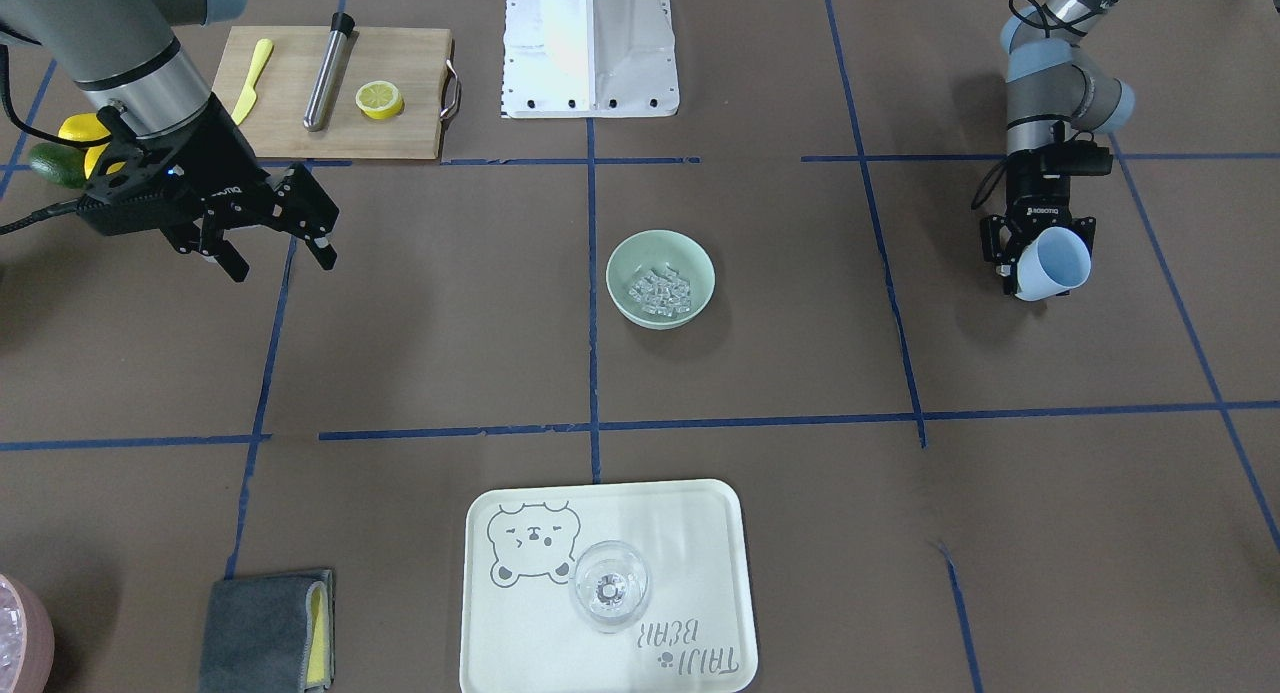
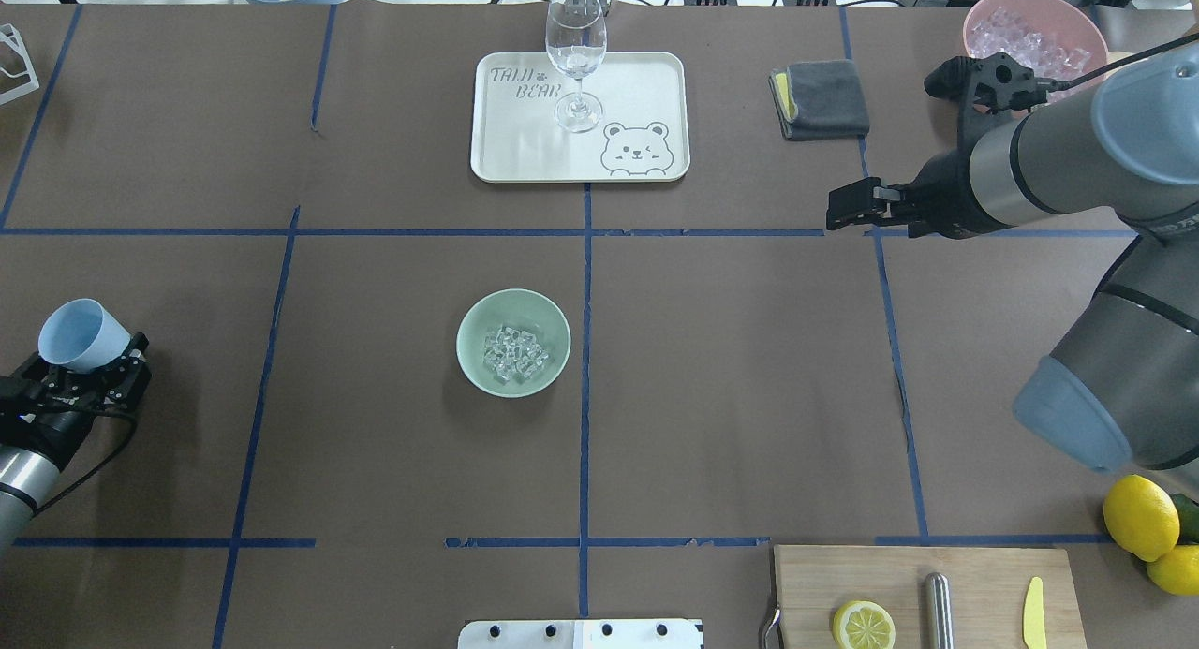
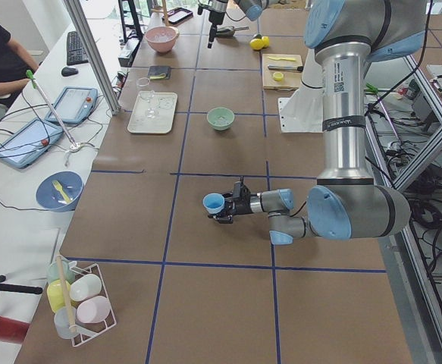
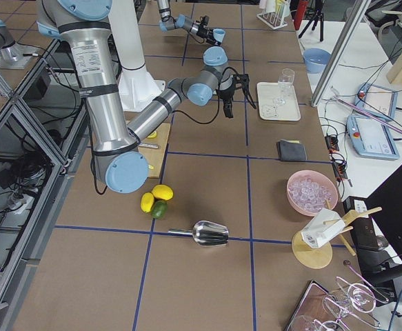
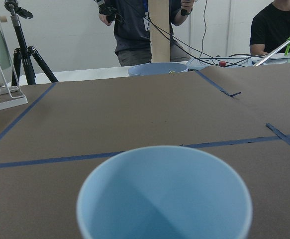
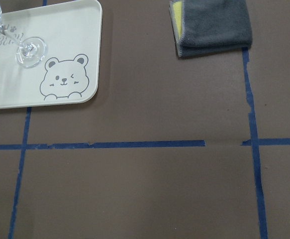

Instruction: Pour ice into bowl

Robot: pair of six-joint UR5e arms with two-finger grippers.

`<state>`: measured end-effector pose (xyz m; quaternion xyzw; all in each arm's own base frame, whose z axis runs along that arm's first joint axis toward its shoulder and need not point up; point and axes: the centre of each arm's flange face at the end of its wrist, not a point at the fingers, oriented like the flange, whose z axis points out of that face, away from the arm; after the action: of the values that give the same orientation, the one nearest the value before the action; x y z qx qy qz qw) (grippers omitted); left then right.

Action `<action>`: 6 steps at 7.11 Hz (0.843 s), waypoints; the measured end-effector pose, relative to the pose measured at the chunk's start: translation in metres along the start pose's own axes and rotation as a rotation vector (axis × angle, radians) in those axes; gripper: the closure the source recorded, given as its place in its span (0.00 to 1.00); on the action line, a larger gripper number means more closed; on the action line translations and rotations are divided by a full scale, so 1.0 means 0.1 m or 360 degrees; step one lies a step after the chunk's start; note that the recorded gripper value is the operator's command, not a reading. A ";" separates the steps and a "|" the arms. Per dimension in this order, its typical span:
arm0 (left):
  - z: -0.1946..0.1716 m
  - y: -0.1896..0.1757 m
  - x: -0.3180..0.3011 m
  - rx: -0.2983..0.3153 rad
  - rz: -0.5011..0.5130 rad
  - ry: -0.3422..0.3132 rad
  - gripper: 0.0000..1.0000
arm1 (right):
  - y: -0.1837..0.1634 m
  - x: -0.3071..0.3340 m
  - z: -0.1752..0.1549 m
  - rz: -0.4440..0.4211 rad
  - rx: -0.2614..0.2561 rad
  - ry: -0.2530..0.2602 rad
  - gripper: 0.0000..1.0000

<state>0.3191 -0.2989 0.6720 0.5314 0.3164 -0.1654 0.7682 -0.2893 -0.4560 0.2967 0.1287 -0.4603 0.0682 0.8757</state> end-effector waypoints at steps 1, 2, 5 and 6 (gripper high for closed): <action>0.00 0.00 0.00 -0.0001 0.0002 0.0000 0.56 | 0.00 0.00 0.00 0.0000 0.0000 -0.0001 0.00; 0.00 0.00 0.00 -0.0001 0.0002 0.0001 0.48 | 0.00 -0.01 0.00 0.0000 -0.0001 -0.0002 0.00; 0.00 -0.01 0.01 -0.0001 -0.0003 0.0004 0.16 | 0.00 -0.02 -0.02 -0.0002 0.0001 -0.0007 0.00; 0.00 -0.01 0.00 -0.0001 -0.0003 0.0004 0.13 | 0.00 -0.02 -0.02 -0.0003 0.0002 -0.0009 0.00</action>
<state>0.3185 -0.2990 0.6707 0.5309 0.3180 -0.1653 0.7679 -0.2887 -0.4552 0.2937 0.1298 -0.4627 0.0674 0.8744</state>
